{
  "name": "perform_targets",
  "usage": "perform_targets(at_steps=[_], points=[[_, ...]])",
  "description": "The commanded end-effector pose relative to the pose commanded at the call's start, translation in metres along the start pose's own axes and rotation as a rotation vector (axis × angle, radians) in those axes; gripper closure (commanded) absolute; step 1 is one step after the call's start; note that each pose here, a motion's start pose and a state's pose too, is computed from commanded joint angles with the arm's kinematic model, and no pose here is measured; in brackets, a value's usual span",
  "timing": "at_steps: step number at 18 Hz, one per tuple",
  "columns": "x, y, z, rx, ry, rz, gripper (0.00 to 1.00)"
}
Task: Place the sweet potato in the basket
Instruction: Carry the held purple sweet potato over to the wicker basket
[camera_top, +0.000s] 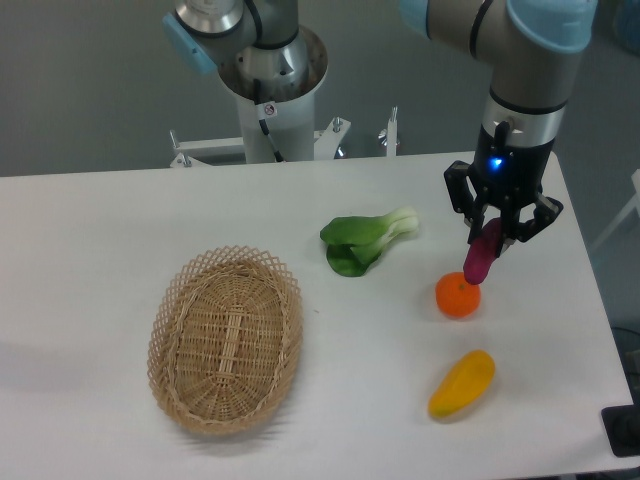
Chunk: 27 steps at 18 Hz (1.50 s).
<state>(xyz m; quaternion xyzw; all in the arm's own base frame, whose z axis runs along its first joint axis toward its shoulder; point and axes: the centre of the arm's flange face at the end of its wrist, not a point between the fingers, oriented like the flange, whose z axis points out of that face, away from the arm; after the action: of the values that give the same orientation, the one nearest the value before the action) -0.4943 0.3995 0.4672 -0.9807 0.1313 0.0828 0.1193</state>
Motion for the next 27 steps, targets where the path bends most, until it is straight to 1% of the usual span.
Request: perform_targets(at_steps=[7,11,13,15,17,18,19,21,23,25,26,27], points=[[0.006,-0.004,0.001,0.002,0.006,-0.015,0.83],[0.018,-0.026,0.008,0.009,0.020,-0.062,0.83],[0.033,-0.046,0.018,0.008,0.043,-0.077,0.83],[0.048,-0.064,0.031,0.011,0.052,-0.124,0.83],[0.067,-0.093,0.039,0.023,0.051,-0.177,0.83],[0.086,-0.116,0.047,0.026,0.063,-0.229,0.83],[0.096,-0.126,0.053,0.026,0.072,-0.245,0.83],[0.124,-0.150,0.064,0.035,0.079,-0.267,0.83],[0.157,-0.167,0.085,0.034,0.094,-0.267,0.83],[0.184,-0.190,0.093,0.064,0.073,-0.250,0.83],[0.202,-0.199,0.103,0.061,0.081,-0.258,0.83],[0.213,-0.206,0.115,0.034,0.074,-0.267,0.83]])
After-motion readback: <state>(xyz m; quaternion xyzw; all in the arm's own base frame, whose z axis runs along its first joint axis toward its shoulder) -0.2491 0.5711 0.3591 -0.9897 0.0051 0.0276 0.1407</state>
